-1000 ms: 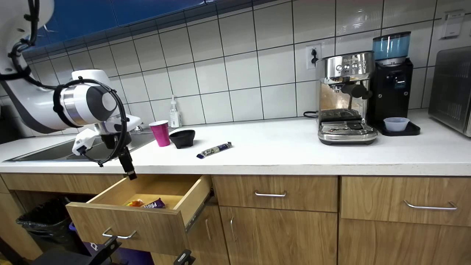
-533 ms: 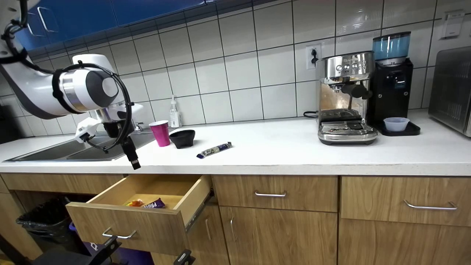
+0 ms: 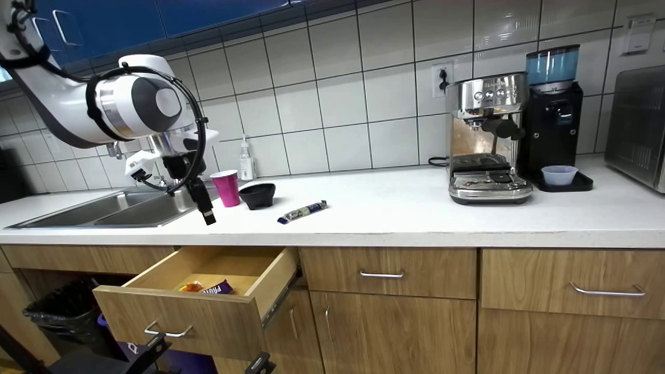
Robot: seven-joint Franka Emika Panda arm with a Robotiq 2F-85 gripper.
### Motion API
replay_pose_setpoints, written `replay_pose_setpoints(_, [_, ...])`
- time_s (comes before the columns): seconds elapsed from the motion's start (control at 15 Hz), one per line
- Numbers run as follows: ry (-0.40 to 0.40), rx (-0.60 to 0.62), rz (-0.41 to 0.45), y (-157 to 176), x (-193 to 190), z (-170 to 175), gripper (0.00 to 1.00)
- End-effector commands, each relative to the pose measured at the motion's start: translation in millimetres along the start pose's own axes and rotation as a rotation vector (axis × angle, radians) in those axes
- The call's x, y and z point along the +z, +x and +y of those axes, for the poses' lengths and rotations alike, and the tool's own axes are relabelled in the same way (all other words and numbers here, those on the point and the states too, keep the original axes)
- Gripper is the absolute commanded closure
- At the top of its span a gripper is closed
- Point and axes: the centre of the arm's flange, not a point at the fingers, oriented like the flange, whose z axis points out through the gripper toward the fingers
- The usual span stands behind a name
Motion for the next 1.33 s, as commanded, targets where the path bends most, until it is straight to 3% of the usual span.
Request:
replay_pose_setpoints(0.0, [0.000, -0.001, 0.000, 0, 0, 0, 0.00])
replay_pose_setpoints(0.6, [-0.002, -0.004, -0.003, -3, 1, 0, 0.00])
replay_pose_setpoints(1.27, [-0.001, -0.067, 0.007, 19, -12, 35, 0.00])
